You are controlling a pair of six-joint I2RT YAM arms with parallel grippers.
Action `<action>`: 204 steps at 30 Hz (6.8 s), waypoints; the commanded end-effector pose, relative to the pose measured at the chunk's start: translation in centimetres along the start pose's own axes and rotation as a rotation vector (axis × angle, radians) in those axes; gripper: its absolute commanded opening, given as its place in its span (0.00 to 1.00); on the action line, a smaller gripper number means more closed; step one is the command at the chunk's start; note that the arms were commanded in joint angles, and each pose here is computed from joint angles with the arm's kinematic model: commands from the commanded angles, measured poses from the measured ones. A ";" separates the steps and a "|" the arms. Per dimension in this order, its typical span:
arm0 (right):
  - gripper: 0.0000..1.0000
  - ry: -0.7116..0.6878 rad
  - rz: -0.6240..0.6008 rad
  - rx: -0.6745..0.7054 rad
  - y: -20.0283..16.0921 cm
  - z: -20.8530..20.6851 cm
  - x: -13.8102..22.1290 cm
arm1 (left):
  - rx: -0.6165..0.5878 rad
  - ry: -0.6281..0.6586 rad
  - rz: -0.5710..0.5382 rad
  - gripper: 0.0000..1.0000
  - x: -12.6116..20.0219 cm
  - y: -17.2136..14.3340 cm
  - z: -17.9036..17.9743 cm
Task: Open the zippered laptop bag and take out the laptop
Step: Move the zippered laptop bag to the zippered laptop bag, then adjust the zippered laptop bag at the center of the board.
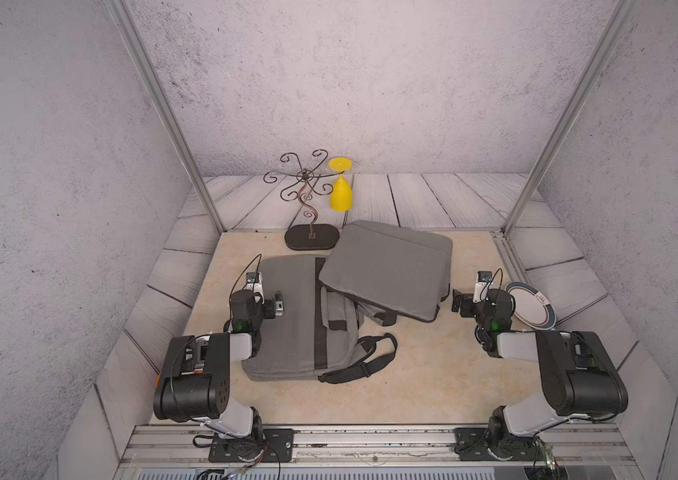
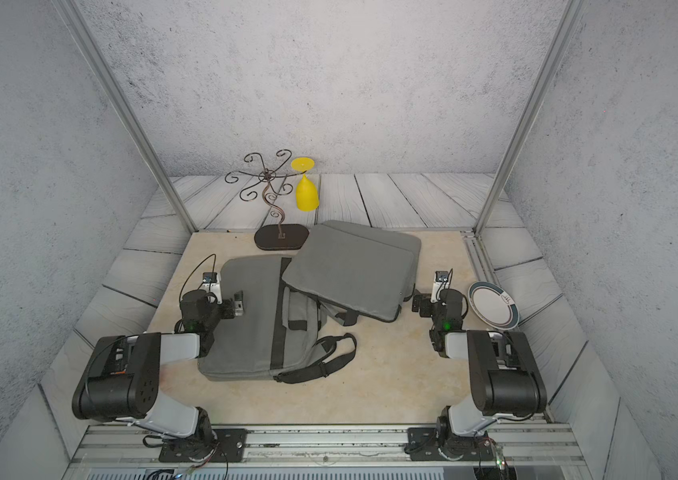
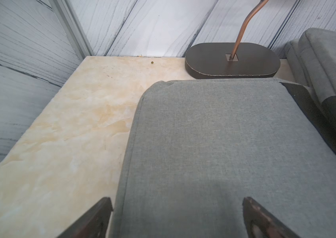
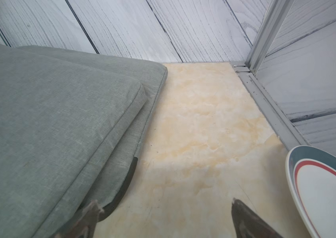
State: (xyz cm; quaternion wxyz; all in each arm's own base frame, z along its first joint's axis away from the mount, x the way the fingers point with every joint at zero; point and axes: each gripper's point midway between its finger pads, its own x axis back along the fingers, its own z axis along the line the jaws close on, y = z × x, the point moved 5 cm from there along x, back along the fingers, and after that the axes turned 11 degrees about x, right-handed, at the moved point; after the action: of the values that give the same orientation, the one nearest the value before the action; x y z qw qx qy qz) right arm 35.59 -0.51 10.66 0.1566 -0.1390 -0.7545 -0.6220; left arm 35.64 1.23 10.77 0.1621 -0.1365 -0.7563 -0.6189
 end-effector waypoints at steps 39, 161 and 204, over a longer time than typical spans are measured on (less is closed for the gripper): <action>0.99 0.299 -0.002 -0.143 7.4 2.2 8.4 | 0.285 -0.138 0.204 0.99 9.2 8.3 -5.6; 0.79 0.439 0.362 -0.671 5.5 2.9 5.6 | -0.398 -0.050 0.888 0.00 6.1 -4.5 -24.7; 0.78 1.045 0.356 -0.224 6.2 23.1 9.4 | -0.032 -0.212 0.872 0.60 5.2 3.1 -18.2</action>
State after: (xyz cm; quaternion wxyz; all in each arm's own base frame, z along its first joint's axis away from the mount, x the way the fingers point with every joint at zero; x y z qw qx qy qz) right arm 28.08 22.27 15.86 0.5854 0.0371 -0.4797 -0.6525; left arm 35.42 -16.78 16.88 0.3186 -0.5157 -0.6218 -0.4959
